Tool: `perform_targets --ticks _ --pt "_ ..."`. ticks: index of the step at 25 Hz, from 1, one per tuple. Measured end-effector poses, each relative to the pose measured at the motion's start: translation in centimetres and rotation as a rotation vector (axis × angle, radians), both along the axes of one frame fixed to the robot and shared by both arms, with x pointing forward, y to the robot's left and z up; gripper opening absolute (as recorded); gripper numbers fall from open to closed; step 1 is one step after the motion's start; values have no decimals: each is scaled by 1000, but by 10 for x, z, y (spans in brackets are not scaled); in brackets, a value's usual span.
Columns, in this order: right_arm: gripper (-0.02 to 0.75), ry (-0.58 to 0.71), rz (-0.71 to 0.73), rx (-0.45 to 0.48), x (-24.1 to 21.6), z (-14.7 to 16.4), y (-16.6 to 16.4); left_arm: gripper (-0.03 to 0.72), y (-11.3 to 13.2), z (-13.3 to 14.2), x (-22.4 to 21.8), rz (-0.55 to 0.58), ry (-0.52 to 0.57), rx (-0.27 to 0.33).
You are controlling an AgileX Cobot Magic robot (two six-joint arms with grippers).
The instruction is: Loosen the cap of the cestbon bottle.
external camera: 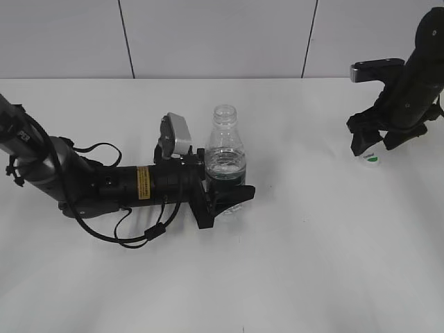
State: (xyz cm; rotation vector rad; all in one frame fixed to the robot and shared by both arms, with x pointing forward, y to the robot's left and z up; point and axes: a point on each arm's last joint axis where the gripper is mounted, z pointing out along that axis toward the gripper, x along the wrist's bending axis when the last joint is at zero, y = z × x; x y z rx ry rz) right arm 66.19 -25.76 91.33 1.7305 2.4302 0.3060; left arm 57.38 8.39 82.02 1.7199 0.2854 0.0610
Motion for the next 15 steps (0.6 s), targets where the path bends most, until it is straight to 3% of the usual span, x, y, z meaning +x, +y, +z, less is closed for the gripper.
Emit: perform_targets --ticks 7,15 --pt "536 21 1 0 -2 0 0 583 0 0 0 15 78 -15" --pt "536 22 4 0 -2 0 0 596 0 0 0 18 105 -20"
